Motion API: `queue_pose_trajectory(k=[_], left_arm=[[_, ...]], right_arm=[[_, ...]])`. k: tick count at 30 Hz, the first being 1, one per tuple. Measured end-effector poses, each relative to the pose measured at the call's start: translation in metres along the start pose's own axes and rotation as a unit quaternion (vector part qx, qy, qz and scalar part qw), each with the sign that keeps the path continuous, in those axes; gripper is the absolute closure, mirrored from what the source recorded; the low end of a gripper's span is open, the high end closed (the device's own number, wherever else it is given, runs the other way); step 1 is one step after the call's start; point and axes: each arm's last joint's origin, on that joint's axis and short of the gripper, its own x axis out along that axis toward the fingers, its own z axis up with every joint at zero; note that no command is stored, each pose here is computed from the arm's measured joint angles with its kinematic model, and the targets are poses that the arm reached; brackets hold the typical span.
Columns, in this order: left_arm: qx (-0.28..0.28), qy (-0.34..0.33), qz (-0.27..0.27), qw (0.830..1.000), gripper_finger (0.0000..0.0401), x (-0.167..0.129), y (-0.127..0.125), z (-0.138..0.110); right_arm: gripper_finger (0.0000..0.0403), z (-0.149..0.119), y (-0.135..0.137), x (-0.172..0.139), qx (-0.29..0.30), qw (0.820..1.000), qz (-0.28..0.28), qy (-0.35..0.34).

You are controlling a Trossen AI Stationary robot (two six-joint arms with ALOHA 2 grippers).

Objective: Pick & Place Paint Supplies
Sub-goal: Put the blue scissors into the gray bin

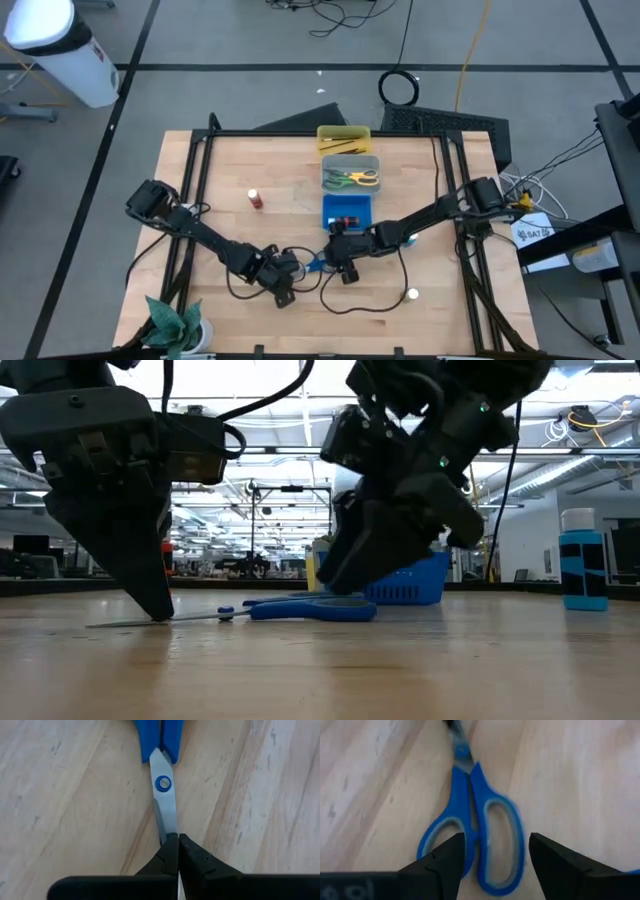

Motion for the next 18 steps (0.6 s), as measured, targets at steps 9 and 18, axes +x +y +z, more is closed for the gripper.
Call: queue_pose_trajectory(k=[9, 18], left_arm=[[0.001, -0.002, 0.0, 1.0, 0.0395, 0.0, 0.0, 0.001], [0.002, -0.003, -0.001, 1.0, 0.0397, 0.0, 0.0, 0.001]], right_arm=[[0.0208, -0.002, 0.017, 0.0, 0.006, 1.0, 0.014, 0.008], [0.0209, -0.003, 0.021, -0.001, 0.015, 1.0, 0.005, 0.016]])
